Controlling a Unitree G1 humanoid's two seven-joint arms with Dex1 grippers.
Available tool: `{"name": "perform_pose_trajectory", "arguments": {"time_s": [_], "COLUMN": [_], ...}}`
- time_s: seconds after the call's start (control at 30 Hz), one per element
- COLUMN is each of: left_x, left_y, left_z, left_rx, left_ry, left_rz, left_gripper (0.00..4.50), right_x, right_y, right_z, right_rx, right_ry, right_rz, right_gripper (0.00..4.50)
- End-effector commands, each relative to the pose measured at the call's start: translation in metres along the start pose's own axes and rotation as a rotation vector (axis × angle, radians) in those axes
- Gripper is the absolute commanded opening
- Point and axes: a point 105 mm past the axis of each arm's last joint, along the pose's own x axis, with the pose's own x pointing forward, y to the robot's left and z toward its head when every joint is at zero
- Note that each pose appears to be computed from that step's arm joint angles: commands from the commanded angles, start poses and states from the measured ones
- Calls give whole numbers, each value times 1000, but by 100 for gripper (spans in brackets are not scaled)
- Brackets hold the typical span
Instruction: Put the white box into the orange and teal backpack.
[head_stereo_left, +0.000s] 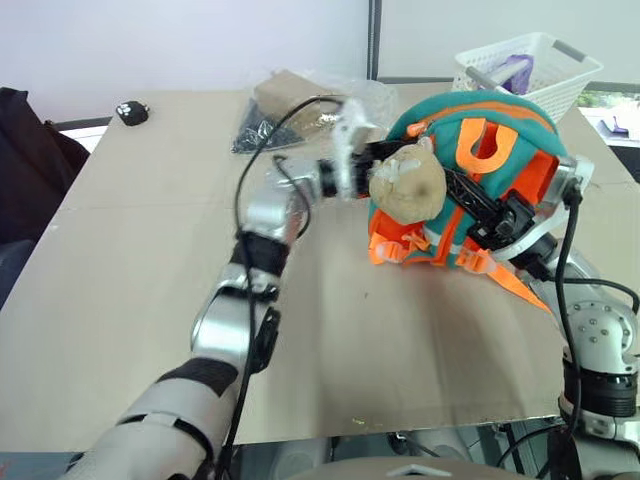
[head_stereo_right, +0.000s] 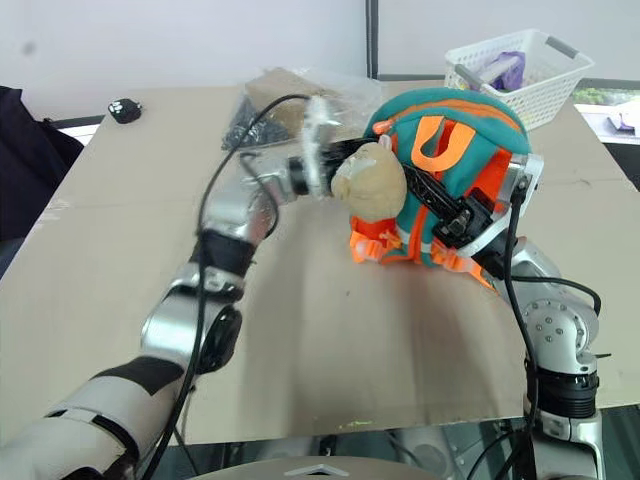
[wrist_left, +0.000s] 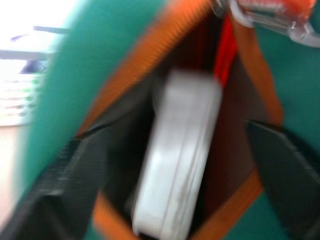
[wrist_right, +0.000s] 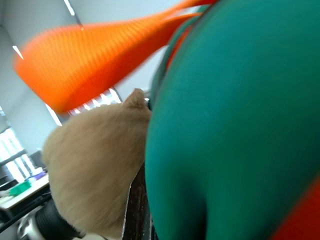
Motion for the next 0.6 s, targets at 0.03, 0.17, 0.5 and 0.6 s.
{"name": "perform_pose_trajectory", "arguments": {"time_s": [0.03,0.17,0.5,0.6], "left_x": [-49,-75,-39,-30], "left_y": [-9,-38,-81,-63], "left_z": [40,44,18,14], "left_rx": [-19,-88,-93,-73], "left_ry": [-88,-73,60,44], "left_rz": [90,85,-86,-10], "left_gripper": [447,447,447,447], "right_x": [-2,-2,4,5], "right_y": [4,0,-1,2], "right_z": [9,8,5,5], "right_rx": [-44,-44,-41,-39], "right_ry": [-32,-21,-12,-16], "right_rz": [7,2,23,30], "right_gripper": [0,0,0,0]}}
